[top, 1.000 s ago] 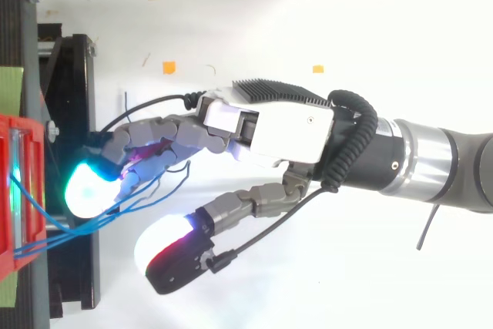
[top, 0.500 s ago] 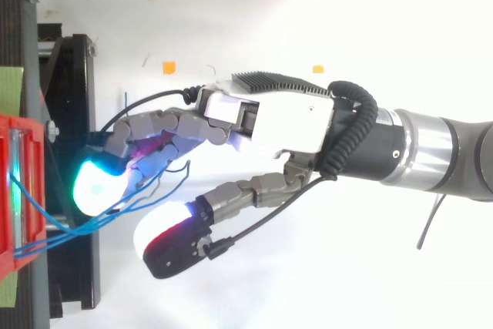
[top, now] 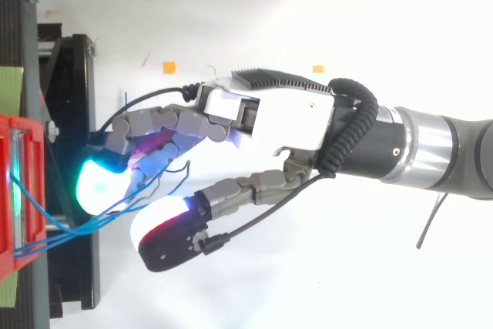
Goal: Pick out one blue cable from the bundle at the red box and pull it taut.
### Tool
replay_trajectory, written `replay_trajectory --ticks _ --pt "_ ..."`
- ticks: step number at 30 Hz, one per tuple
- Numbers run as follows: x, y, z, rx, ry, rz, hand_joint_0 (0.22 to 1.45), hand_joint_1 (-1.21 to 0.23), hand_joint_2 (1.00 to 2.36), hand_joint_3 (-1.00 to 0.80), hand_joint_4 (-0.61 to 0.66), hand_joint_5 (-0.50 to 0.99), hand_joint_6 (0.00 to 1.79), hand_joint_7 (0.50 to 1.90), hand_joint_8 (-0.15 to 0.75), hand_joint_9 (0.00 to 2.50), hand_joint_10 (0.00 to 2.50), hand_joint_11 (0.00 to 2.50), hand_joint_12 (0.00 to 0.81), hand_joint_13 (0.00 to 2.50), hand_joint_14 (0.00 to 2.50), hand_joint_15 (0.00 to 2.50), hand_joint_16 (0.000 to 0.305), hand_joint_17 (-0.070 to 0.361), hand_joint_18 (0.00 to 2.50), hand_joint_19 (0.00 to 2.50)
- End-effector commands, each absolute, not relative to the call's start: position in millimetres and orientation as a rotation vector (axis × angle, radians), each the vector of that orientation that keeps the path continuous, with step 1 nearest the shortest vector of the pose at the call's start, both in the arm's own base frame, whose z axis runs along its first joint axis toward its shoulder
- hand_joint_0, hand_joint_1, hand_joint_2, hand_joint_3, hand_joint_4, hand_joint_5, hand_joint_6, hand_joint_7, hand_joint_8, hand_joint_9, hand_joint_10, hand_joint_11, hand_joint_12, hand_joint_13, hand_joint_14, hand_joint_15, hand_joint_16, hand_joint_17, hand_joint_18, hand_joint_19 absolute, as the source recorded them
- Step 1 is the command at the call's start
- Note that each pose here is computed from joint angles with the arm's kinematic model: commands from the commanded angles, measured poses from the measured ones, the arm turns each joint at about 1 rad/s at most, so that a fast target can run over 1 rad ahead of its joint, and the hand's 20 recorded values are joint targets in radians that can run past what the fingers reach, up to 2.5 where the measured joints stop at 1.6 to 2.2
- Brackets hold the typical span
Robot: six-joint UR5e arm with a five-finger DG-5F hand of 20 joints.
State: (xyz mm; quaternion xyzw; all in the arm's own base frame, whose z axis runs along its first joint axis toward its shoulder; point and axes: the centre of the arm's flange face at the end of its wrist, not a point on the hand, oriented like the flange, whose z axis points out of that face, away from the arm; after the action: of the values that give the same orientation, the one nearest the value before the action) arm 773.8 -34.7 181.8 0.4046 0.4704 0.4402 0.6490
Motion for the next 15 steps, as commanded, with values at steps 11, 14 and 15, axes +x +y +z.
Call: replay_trajectory --ticks 11,14,15 --pt "774.2 -26.7 182.0 0.914 1.073 1.01 0.65 -0.64 1.01 -0.36 0.21 -0.1 0.5 1.15 0.305 0.81 0.01 0.35 0.407 0.59 0.01 0.26 0.058 0.131 0.49 0.56" --pt "774.2 -26.7 182.0 0.915 1.073 1.011 0.65 -0.65 1.01 -0.34 0.18 -0.1 0.5 1.2 0.305 0.82 0.01 0.36 0.407 0.6 0.01 0.26 0.059 0.132 0.5 0.57" --pt "774.2 -26.7 182.0 0.916 1.072 1.012 0.65 -0.65 1.01 -0.34 0.18 -0.1 0.5 1.22 0.307 0.82 0.01 0.36 0.408 0.6 0.01 0.26 0.059 0.132 0.51 0.57"
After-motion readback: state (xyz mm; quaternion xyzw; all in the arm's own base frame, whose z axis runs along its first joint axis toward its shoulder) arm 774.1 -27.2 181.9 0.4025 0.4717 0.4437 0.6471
